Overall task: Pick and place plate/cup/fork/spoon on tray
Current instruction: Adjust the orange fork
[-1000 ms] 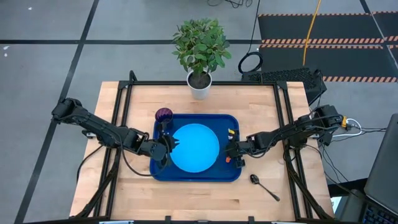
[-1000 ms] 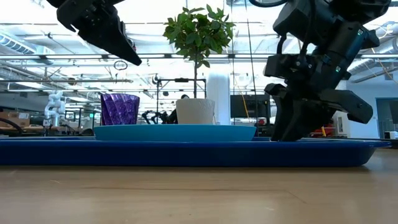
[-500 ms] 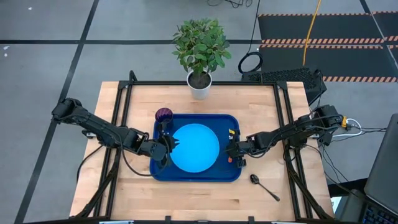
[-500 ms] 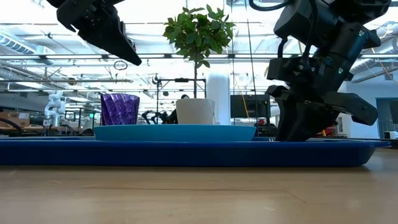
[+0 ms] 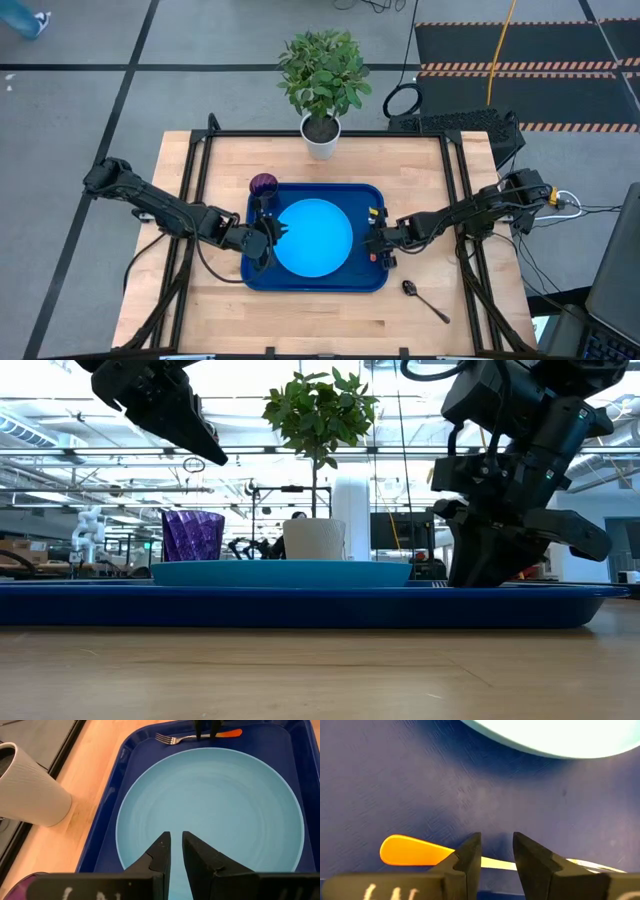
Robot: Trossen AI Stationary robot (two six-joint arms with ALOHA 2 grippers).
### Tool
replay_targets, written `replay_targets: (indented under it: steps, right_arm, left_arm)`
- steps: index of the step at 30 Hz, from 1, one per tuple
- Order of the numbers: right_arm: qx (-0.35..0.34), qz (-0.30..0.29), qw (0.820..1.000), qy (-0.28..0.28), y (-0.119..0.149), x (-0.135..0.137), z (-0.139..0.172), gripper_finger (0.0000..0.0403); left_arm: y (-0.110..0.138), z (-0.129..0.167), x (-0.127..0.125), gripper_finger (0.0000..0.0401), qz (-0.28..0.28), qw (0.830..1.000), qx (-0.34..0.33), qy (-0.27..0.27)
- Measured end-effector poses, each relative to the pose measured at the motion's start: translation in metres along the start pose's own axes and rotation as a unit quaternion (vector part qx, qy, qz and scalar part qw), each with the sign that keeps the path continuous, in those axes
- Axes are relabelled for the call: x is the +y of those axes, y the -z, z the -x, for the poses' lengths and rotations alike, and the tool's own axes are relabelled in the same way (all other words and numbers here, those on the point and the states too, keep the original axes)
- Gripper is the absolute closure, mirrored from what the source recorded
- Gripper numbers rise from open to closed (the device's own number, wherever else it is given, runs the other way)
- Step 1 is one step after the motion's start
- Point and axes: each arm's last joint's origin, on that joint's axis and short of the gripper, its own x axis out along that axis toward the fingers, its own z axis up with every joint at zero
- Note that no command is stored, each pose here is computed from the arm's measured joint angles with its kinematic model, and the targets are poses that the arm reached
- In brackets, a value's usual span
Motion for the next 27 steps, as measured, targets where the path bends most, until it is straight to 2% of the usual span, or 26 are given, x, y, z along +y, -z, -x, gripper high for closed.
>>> replay_targets:
  steps: [6, 11, 15, 18, 27]
  right_arm:
    - [-0.003, 0.011, 1.000, -0.001, -0.001, 0.003, 0.001, 0.0298]
    - [-0.022, 0.021, 1.000, 0.001, -0.014, 0.002, 0.006, 0.0298]
    - [-0.036, 0.043, 0.997, 0.050, -0.024, -0.003, 0.010, 0.0298]
    - [-0.020, 0.052, 0.995, 0.082, -0.022, -0.012, 0.008, 0.0298]
    - [0.023, 0.026, 0.994, 0.107, -0.009, -0.041, 0.000, 0.0298]
  left_arm:
    - [0.000, 0.000, 0.000, 0.0350, 0.002, 1.000, 0.000, 0.000]
    - [0.000, 0.000, 0.000, 0.0350, 0.003, 1.000, 0.000, 0.000]
    - [0.000, 0.000, 0.000, 0.0350, 0.004, 1.000, 0.000, 0.000]
    - [0.000, 0.000, 0.000, 0.0350, 0.004, 1.000, 0.000, 0.000]
    - [0.000, 0.000, 0.000, 0.0350, 0.004, 1.000, 0.001, 0.000]
